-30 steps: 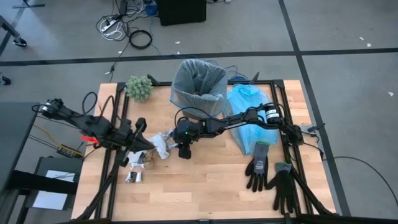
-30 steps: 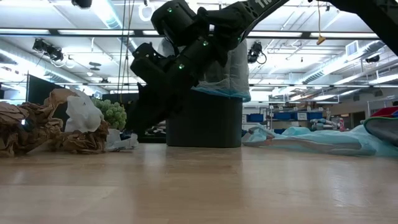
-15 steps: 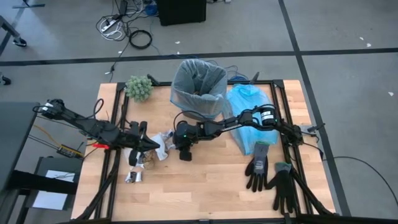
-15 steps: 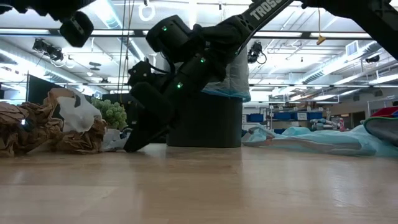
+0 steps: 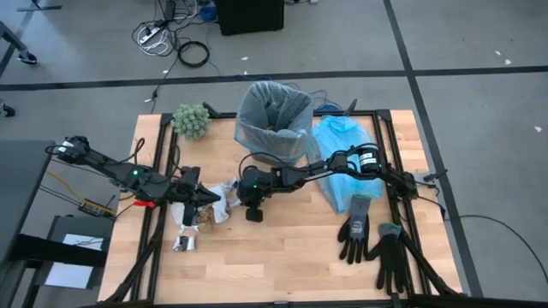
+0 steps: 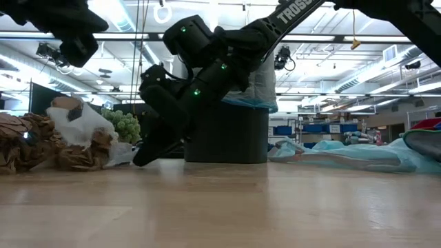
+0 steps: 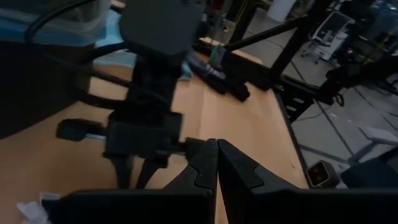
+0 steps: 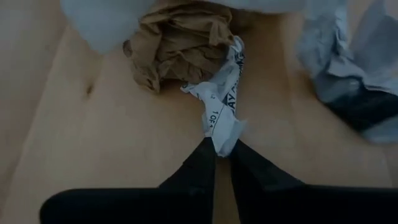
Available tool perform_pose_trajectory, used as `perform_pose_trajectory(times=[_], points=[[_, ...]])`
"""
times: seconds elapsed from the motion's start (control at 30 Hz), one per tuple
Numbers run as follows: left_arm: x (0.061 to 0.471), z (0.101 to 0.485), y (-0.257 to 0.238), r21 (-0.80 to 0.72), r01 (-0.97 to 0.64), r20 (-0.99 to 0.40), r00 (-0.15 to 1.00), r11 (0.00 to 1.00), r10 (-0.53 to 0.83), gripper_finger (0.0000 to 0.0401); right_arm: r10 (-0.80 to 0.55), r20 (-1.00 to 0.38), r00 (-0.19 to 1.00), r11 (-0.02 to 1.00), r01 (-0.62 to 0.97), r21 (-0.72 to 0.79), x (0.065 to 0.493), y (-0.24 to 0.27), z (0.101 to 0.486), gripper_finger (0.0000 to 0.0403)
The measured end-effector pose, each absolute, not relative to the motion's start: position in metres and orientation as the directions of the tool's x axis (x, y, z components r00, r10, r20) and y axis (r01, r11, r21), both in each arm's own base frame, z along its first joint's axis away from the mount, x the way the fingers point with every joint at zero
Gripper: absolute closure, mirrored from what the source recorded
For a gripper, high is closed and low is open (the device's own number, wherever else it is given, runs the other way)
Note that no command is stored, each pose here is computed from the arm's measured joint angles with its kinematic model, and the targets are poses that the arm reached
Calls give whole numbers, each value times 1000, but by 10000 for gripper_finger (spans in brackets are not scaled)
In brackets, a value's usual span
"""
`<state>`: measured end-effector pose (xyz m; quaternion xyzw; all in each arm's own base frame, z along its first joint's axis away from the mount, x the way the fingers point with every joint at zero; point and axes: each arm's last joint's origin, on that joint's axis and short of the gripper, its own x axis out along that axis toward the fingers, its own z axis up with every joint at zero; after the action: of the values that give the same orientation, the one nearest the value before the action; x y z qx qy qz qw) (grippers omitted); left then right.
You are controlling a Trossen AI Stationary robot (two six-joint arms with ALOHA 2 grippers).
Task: Place trash/remove bag and relplace
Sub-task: Put the white paper into the trash bin
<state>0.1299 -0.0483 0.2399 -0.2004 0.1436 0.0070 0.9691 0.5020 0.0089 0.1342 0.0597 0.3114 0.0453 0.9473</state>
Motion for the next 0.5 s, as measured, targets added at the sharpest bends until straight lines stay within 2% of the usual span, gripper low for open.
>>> perform_pose_trajectory(times=[0.1,0.27,0.5], points=[[129,238,-47,-376,-103,-296,955,921,-14,382,123,-587,800,989,-49,141,502,9,134,398],[130,240,-47,-427,-125,-271,962,896,5,382,82,-596,799,989,7,145,500,8,140,402],[132,250,-48,-494,-90,-176,984,865,2,382,0,-547,837,1000,12,19,486,23,198,403]])
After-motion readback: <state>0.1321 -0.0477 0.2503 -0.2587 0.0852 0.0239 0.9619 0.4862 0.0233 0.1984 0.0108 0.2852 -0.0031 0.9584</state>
